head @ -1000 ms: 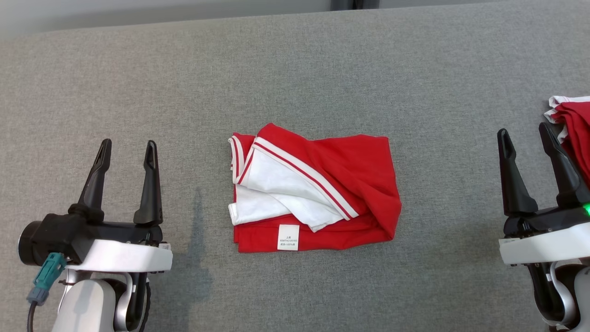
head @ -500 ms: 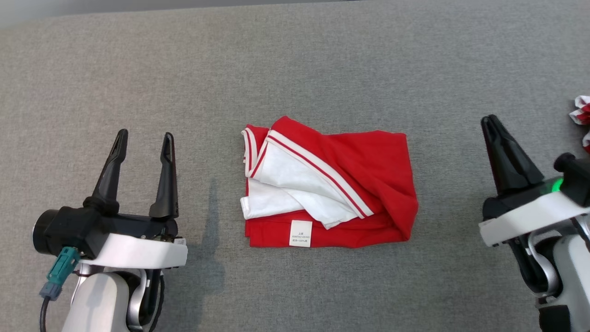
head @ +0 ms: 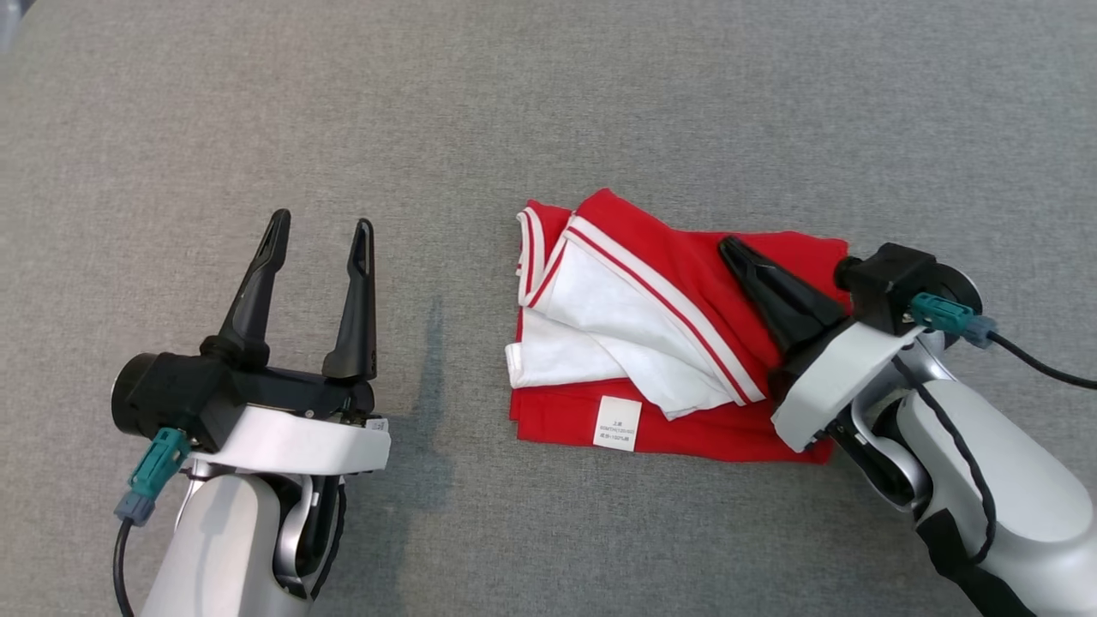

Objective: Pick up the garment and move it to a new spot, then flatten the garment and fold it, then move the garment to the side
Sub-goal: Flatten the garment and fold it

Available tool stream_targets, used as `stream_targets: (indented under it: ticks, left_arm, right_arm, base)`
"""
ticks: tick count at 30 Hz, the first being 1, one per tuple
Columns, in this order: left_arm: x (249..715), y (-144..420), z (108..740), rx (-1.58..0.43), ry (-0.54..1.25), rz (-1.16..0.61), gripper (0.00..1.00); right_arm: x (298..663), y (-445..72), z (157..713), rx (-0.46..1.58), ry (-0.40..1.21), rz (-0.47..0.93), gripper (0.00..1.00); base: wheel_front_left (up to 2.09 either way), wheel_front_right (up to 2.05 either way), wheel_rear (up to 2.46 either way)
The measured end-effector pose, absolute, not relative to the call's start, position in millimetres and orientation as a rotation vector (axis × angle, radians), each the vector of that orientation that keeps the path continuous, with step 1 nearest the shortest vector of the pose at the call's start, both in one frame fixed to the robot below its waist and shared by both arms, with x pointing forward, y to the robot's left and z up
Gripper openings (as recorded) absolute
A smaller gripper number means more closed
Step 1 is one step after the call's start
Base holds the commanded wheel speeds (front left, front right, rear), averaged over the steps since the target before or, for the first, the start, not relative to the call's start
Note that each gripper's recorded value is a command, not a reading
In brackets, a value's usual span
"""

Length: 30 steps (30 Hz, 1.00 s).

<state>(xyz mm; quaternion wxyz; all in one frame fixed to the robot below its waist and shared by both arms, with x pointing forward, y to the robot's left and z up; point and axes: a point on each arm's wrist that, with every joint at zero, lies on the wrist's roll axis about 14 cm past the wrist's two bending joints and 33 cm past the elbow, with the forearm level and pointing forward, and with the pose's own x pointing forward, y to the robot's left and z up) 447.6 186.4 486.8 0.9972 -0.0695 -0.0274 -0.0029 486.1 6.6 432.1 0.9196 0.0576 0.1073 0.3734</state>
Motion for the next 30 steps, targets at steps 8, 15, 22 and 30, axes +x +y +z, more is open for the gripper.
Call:
stream_targets:
  ticks: [8,15,22,30]
  left_arm:
    - [447,193,484,-0.144,-0.051,0.017,1.00]
    - [451,192,486,-0.149,-0.062,0.014,1.00]
    - [454,188,487,-0.154,-0.068,0.002,1.00]
    - [456,182,486,-0.156,-0.067,-0.017,1.00]
  right_arm:
    - [462,26,407,0.127,0.345,0.874,0.00]
    - [441,31,414,0.133,0.343,0.956,0.00]
    - [421,27,421,0.151,0.340,0.996,0.00]
    - [390,21,420,0.188,0.383,1.005,0.00]
  base:
    - [0.00,0.00,0.00]
    - [0.00,0.00,0.00]
    - [0.00,0.00,0.00]
    - [0.00,0.00,0.00]
